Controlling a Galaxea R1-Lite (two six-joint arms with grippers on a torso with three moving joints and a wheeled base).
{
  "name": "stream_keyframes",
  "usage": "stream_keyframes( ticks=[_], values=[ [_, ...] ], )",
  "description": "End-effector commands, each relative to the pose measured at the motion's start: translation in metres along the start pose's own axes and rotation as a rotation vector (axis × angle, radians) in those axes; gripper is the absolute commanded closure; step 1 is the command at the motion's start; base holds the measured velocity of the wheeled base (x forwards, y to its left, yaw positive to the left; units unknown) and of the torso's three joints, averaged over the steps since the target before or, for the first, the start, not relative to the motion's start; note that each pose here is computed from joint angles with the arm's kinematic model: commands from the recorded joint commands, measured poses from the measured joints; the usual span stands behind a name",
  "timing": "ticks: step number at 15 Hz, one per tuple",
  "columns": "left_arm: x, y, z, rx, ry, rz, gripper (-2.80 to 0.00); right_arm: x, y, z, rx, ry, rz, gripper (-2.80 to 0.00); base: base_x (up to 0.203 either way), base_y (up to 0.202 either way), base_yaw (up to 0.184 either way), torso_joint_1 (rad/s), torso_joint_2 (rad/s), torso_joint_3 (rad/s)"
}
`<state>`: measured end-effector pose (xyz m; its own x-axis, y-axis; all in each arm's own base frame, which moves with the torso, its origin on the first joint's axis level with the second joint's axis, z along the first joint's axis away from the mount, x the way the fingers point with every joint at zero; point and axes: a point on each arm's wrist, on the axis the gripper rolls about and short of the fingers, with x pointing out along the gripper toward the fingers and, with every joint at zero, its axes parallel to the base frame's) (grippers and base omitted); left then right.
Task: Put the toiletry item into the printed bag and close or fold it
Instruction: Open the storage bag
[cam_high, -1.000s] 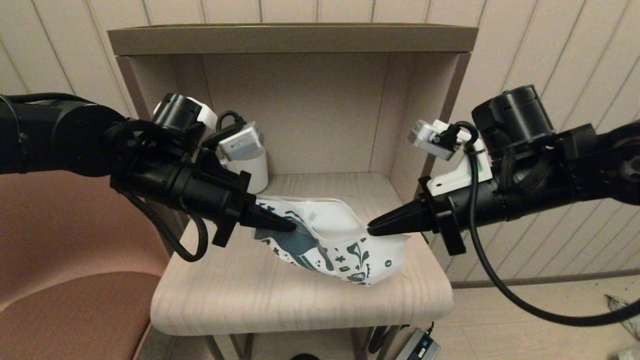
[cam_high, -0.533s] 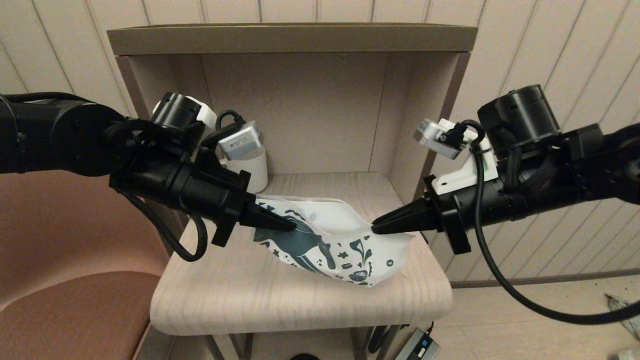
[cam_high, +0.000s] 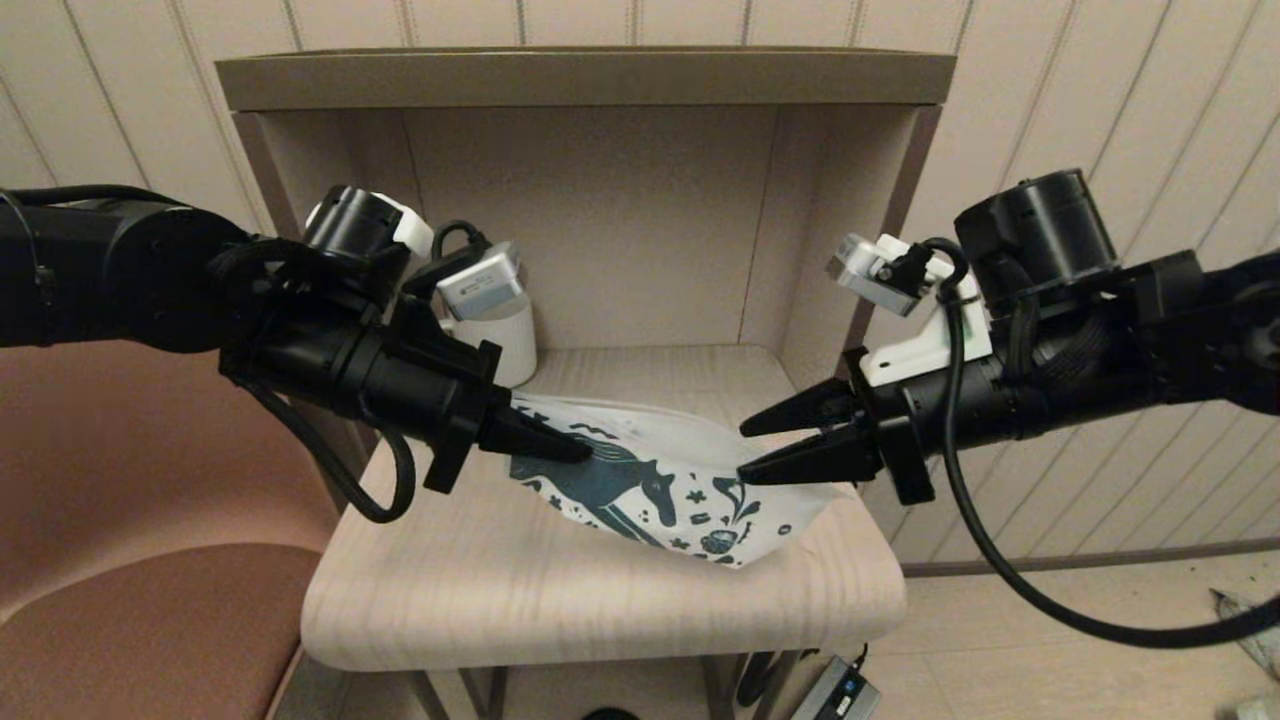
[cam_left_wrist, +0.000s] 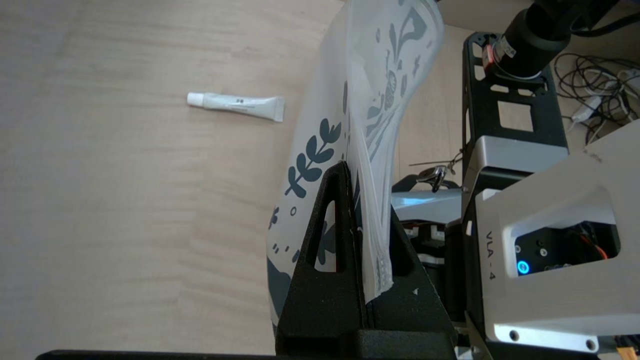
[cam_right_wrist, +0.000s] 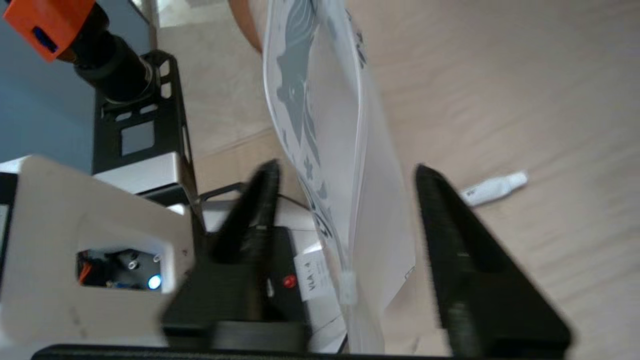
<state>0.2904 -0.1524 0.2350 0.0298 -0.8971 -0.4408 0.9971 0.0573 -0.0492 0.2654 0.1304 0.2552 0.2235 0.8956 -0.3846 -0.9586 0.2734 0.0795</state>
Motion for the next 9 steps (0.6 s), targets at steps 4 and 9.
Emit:
stream_keyframes(
  ticks=[4, 9],
  values=[
    [-0.001, -0.002, -0.001, 0.000, 0.000, -0.003, 0.00, -0.004, -0.002, 0.006, -0.013, -0.019, -0.010, -2.80, 0.000, 0.000, 0.000, 0.000, 0.00, 0.000],
    [-0.052, -0.017, 0.007, 0.027, -0.047, 0.126, 0.00, -0.040, 0.001, 0.010, 0.041, -0.060, -0.109, -2.80, 0.000, 0.000, 0.000, 0.000, 0.00, 0.000]
  ],
)
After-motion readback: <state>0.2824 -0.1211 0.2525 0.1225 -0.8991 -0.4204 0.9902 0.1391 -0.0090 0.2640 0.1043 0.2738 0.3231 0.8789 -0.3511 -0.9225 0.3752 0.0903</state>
